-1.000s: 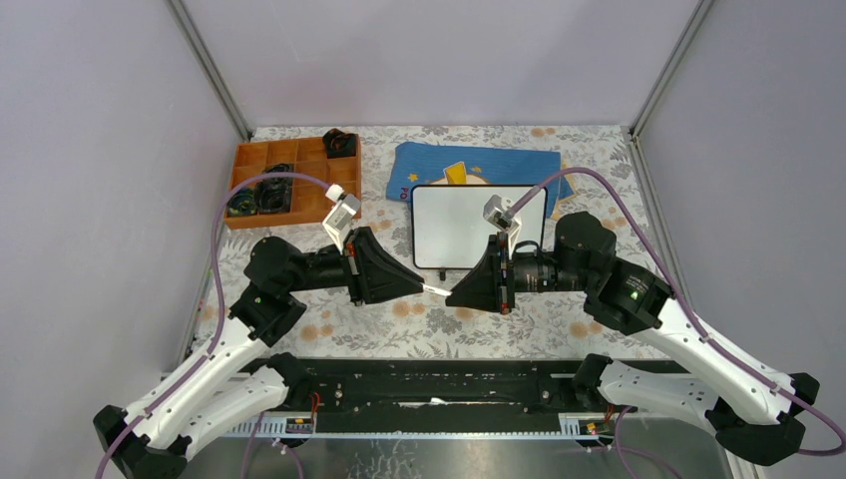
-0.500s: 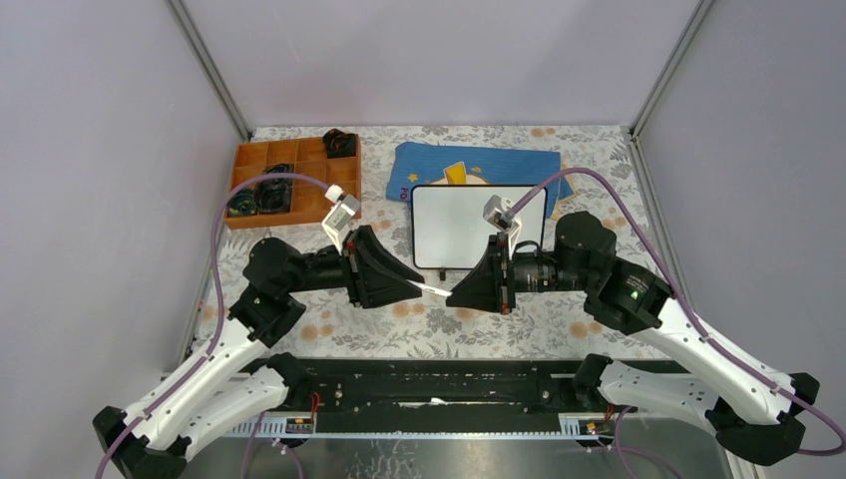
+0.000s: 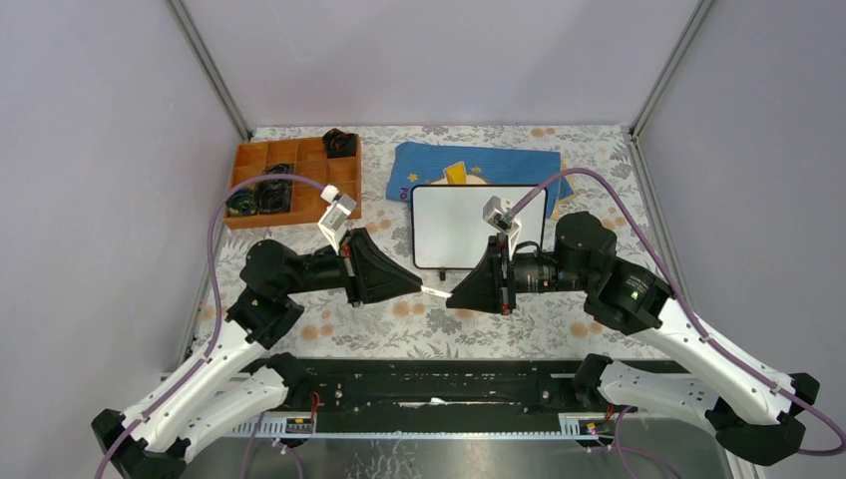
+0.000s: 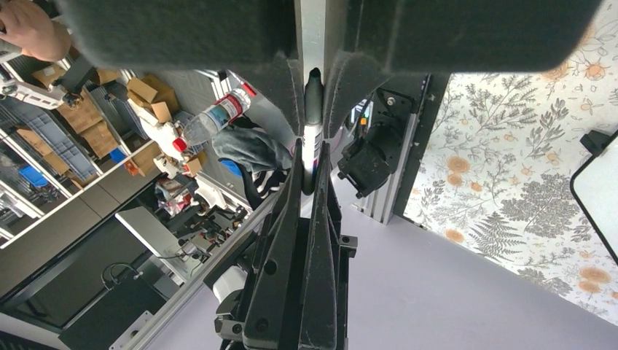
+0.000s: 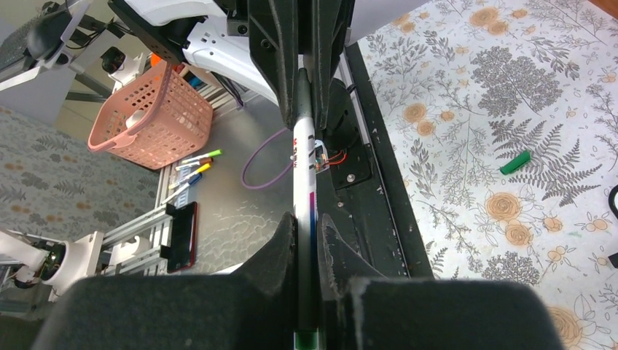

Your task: Write a sentence on the whiteboard

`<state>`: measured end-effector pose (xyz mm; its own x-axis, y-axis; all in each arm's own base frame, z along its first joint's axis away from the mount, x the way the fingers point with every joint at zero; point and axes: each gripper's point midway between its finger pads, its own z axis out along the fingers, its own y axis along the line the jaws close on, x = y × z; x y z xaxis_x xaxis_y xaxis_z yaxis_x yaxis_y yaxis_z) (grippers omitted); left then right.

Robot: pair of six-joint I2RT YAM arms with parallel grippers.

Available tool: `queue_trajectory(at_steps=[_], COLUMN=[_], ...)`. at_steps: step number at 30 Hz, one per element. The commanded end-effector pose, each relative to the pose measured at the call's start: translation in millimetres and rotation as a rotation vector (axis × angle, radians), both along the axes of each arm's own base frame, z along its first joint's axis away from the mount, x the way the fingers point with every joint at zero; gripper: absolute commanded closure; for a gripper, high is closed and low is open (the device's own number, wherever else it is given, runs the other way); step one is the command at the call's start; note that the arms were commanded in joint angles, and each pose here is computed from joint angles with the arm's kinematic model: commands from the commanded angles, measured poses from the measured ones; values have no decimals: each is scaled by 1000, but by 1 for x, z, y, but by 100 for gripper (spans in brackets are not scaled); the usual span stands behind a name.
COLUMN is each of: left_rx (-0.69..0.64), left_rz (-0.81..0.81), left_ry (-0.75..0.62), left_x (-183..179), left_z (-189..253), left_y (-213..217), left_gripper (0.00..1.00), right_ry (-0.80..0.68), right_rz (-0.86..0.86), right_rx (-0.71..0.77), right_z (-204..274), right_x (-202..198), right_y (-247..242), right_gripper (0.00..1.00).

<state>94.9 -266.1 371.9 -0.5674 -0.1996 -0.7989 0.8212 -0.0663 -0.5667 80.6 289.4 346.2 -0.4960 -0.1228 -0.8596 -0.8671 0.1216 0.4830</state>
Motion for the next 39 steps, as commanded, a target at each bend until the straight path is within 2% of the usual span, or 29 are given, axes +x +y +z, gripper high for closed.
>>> queue_trajectory(at_steps=[1,2,3,6,7,10,12,13,18,25,30,33,36,38,39], left_rx=[-33,-35,-37,-43,-49,-76,-113,-134,-229,-365,-387,-384,-371,-365,-366], left_rz=[-6,-5,-2,18,32,74,102,111,187,243,225,215,207,206,207], left_ry=[-32,-31,-30,-22,-17,1,17,22,56,99,83,73,62,63,63], left_x=[-4,-4,-3,1,3,9,14,15,27,32,26,23,20,20,20], left_z=[8,8,8,8,9,13,17,20,34,46,52,53,52,51,51], left_y=[2,2,2,2,2,3,4,5,11,25,28,29,29,28,28], left_gripper=[92,98,100,100,100,100,100,100,100,100,100,100,100,100,100], right_ry=[-29,-28,-27,-19,-15,-14,-6,-6,11,41,55,48,32,31,35], right_rz=[2,3,4,-2,-11,-42,-82,-107,-211,-239,-271,-296,-321,-319,-303], right_rx=[33,32,32,46,62,159,227,258,384,408,388,374,367,360,359], right_z=[13,12,12,16,19,42,58,65,91,94,88,86,88,87,87], right_x=[0,0,0,0,1,4,9,13,29,36,43,47,49,48,46], right_y=[0,0,0,0,1,3,3,3,0,4,6,4,-1,-1,1], right_gripper=[100,100,100,99,88,37,14,9,7,16,18,11,9,10,14])
